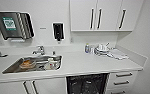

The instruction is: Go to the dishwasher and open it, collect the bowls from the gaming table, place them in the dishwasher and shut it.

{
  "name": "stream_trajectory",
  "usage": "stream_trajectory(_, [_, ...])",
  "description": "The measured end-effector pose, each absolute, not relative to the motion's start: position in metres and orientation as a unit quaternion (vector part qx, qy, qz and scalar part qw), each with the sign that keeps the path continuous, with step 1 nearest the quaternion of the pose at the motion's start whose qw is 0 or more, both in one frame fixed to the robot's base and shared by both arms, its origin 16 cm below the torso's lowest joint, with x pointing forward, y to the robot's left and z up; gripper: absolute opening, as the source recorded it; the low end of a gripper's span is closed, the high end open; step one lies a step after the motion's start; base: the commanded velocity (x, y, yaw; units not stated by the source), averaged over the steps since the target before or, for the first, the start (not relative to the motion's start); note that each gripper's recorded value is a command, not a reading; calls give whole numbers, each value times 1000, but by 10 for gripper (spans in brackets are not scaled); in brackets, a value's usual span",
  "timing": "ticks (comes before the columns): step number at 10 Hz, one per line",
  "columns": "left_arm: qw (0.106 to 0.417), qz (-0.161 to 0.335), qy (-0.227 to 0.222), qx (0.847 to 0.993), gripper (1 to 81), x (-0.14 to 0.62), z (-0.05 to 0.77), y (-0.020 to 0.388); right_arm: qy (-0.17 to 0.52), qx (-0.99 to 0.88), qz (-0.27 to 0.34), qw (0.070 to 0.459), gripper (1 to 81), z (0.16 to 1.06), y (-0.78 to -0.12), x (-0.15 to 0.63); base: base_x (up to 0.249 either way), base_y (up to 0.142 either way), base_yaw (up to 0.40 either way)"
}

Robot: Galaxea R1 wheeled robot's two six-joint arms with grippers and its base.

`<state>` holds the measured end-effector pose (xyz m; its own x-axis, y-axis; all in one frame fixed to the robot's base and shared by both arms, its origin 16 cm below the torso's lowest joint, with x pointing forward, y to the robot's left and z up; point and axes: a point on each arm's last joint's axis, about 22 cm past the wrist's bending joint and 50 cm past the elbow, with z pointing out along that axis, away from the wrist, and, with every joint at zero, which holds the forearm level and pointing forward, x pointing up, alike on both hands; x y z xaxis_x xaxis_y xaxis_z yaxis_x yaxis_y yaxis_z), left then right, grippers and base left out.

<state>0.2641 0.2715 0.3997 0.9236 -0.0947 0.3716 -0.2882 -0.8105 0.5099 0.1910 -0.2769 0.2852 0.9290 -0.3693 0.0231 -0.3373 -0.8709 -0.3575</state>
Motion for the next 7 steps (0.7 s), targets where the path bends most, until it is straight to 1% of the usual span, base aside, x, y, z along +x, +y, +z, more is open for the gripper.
stream_trajectory(2, [281,152,-91,943,811,247,372,257,168,-968,-50,182,811,280,-282,167,0,0,0])
stream_trajectory(3, [282,139,-82,946,811,235,363,247,158,-966,-53,195,811,280,-275,157,0,0,0])
stream_trajectory(4, [272,121,-73,952,811,223,349,245,148,-965,-58,207,811,280,-262,155,0,0,0])
stream_trajectory(6, [242,101,-67,963,811,213,324,251,122,-965,-66,223,811,278,-233,152,0,0,0])
stream_trajectory(7, [230,93,-66,967,811,210,313,248,109,-965,-67,231,811,278,-220,147,0,0,0])
